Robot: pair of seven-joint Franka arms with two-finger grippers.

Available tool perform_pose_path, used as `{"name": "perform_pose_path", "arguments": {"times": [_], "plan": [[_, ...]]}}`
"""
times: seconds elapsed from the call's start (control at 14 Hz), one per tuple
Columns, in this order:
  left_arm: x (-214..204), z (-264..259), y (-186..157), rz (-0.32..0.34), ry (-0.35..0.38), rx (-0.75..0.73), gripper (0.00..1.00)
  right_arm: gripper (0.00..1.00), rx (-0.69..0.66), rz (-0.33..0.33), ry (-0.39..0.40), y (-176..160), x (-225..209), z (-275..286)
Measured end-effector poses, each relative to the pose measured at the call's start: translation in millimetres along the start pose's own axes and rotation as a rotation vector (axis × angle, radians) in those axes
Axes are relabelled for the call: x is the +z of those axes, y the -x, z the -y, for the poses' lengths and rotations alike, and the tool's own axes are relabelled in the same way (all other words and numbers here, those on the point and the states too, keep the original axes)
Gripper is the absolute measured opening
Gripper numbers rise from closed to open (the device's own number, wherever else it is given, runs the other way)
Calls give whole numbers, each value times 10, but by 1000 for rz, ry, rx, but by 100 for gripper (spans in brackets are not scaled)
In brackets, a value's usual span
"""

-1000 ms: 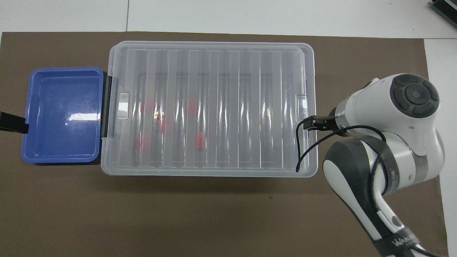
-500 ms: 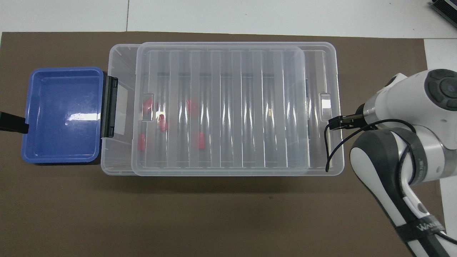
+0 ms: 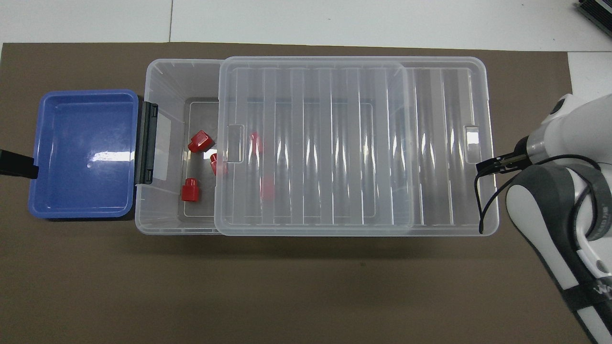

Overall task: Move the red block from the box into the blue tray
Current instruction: 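Slide the clear lid away from the blue tray with the right gripper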

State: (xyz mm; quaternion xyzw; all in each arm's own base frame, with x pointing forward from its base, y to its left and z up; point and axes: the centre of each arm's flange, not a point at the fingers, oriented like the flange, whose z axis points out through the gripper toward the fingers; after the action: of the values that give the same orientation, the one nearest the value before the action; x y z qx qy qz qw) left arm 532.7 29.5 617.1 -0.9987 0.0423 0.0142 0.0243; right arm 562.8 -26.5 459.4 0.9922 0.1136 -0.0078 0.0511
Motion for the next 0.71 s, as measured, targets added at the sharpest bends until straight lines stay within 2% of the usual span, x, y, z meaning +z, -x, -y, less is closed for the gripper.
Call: {"name": "perform_pose_path", "arguments": {"times": [0.71], "plan": [[0, 0, 0, 0, 0, 0, 100, 97, -113, 9, 19, 144, 41, -458]]}}
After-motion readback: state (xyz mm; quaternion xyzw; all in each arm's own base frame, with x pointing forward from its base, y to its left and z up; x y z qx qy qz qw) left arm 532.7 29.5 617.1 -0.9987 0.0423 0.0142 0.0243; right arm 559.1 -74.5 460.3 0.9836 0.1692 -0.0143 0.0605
